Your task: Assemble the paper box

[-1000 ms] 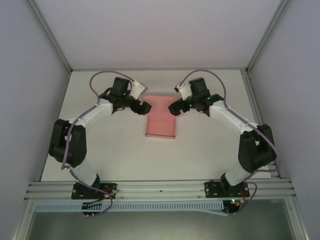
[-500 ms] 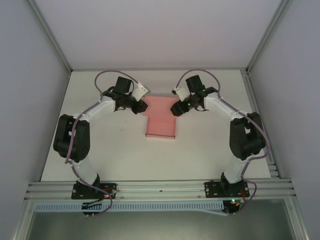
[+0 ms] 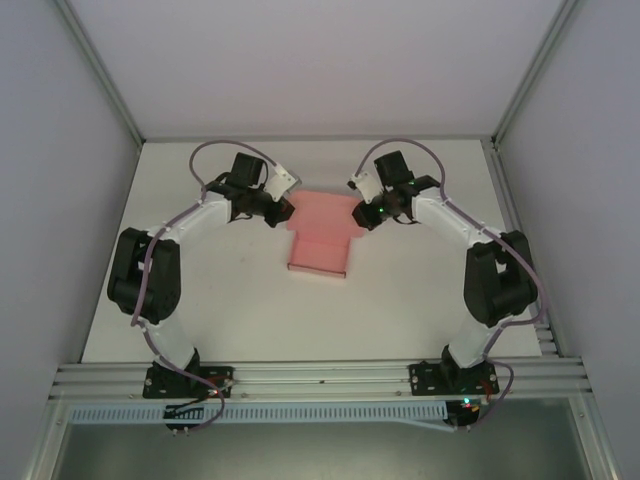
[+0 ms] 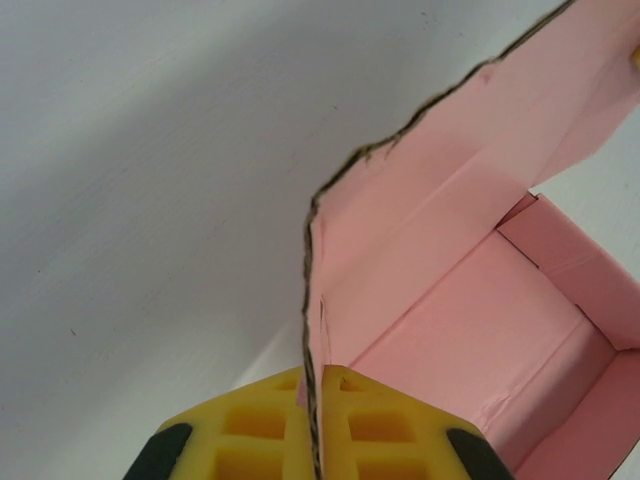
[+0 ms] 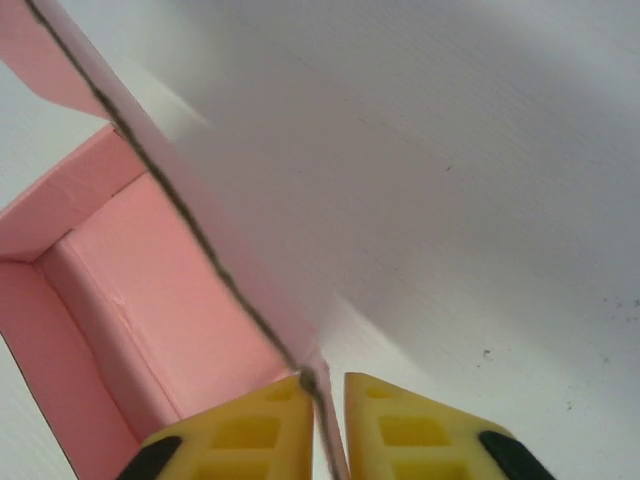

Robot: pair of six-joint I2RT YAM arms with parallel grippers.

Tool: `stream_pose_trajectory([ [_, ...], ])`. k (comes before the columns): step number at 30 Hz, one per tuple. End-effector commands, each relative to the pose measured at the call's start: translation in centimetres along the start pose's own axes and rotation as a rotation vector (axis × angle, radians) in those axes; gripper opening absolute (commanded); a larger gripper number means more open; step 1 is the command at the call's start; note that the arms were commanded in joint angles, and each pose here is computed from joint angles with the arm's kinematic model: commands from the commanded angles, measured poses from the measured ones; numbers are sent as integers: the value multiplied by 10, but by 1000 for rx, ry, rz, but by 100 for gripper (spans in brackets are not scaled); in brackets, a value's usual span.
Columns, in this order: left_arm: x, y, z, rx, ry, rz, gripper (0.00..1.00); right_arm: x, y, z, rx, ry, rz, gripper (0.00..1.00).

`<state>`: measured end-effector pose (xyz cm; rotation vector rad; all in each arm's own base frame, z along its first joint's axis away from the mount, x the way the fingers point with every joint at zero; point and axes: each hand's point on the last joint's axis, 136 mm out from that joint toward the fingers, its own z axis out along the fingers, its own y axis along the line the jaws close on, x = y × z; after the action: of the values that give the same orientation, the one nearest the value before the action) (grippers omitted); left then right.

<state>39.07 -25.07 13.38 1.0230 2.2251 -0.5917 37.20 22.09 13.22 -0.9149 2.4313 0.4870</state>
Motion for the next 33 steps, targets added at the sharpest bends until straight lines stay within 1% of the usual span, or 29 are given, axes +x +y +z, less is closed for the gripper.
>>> stream_pose_trajectory([
  [1, -16, 2, -14, -79, -53, -47, 0, -7, 3, -9, -9, -53, 47, 8],
  [2, -17, 2, -15, -100, -58, -58, 0, -8, 4, -9, -12, -60, 59, 4],
  [4, -19, 2, -16, -154, -60, -85, 0, -12, 3, -10, 5, -82, 107, 1],
  [6, -22, 6, -17, -231, -64, -120, 0, -16, 0, -8, 39, -104, 151, 0],
  [8, -25, 11, -20, -326, -81, -194, 0, -19, -6, -8, 114, -123, 203, 0],
  [10, -28, 19, -25, -432, -127, -300, 0, -24, -13, -9, 210, -157, 248, 0],
  [12, -32, 23, -27, -506, -179, -377, 0, -33, -16, -10, 266, -215, 310, 0],
  [15, -35, 26, -32, -611, -253, -480, 0, -41, -29, -13, 324, -300, 479, 0],
  [18, -41, 24, -35, -640, -318, -568, 0, -52, -31, -11, 357, -376, 563, 0],
  [23, -48, 23, -37, -605, -440, -697, 0, -70, -21, -9, 350, -477, 616, 0],
  [25, -55, 19, -32, -557, -466, -706, 0, -74, -19, -7, 343, -490, 624, 0],
  [28, -62, 19, -23, -536, -460, -706, 0, -75, -14, -3, 326, -494, 619, 0],
  [30, -64, 20, -19, -537, -459, -693, 0, -73, -13, 2, 326, -485, 610, 0],
  [33, -66, 17, -10, -500, -469, -652, 0, -65, -16, 8, 345, -479, 594, 0],
])
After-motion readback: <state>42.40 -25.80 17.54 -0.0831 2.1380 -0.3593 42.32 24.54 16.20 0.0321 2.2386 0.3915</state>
